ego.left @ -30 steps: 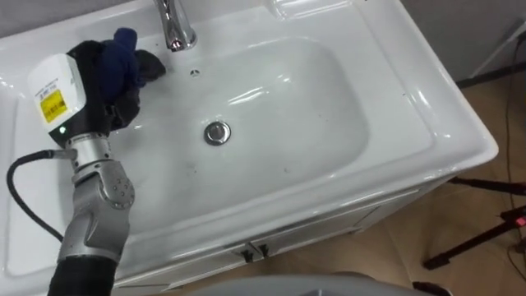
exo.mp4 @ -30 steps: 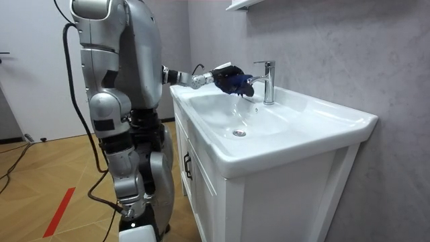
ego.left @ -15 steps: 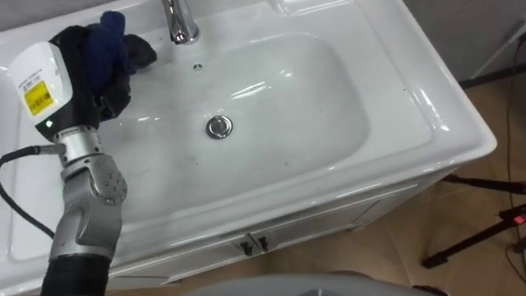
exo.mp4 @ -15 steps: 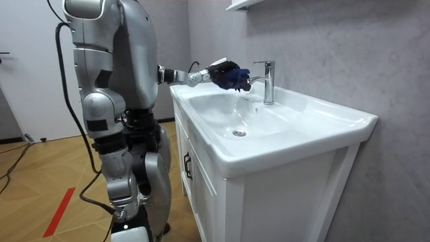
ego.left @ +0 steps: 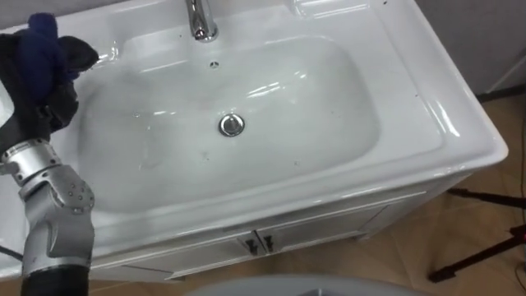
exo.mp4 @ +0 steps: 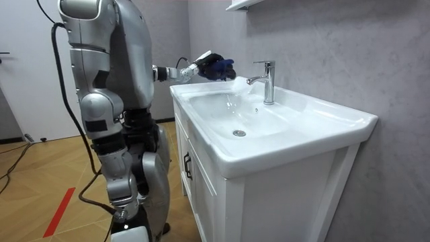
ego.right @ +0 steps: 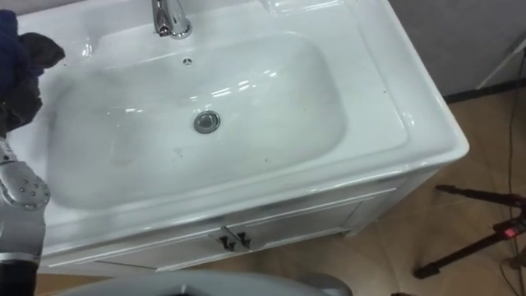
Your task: Wipe basin
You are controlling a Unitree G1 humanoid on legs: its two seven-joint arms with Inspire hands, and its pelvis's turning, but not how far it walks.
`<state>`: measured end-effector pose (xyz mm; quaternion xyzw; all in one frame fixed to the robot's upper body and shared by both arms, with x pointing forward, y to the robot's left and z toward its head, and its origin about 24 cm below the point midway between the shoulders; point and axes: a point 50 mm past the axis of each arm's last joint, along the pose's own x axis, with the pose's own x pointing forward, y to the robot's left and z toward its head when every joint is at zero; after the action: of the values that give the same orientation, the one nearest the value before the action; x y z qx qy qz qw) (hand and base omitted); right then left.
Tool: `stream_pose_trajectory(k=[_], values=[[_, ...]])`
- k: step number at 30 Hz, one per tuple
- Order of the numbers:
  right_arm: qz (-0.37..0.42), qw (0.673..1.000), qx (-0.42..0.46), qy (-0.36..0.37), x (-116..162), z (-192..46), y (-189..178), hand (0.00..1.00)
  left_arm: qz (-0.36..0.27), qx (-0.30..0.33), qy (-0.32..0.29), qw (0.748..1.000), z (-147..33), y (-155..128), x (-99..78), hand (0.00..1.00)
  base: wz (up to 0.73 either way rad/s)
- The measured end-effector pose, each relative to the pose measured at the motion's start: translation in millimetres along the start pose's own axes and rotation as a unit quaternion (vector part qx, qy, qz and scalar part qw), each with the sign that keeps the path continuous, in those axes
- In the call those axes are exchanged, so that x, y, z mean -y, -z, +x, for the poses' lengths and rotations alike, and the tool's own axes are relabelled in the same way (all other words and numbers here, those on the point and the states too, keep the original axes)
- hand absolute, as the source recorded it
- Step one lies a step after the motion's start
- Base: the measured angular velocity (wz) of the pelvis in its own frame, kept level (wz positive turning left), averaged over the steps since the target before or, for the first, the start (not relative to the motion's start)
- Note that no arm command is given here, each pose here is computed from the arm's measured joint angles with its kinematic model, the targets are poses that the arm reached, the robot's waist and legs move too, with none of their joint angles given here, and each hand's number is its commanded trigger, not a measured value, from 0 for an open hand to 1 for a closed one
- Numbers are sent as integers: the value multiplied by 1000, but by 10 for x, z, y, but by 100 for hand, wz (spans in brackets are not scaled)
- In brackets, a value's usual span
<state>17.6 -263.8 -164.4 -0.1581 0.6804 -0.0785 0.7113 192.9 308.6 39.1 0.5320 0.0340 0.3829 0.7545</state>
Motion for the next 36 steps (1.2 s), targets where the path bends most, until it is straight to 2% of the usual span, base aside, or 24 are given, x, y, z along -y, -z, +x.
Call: stream_pose_trajectory(k=[6,16,17,18,19,36], values=[[5,1000,4,6,14,-2,0,0,18,-28,6,999,-5,123,13,100,14],[5,1000,10,5,14,-3,-9,0,41,-51,42,997,-113,269,119,100,0],[5,1000,9,5,13,-3,2,0,41,-51,43,997,-118,271,121,88,0],[5,1000,8,4,11,-3,5,0,42,-51,45,997,-125,271,125,55,0],[5,1000,6,4,10,-2,12,0,42,-51,46,997,-126,272,125,0,0],[7,1000,-6,3,3,-4,76,0,28,-59,43,997,-112,268,119,0,0]])
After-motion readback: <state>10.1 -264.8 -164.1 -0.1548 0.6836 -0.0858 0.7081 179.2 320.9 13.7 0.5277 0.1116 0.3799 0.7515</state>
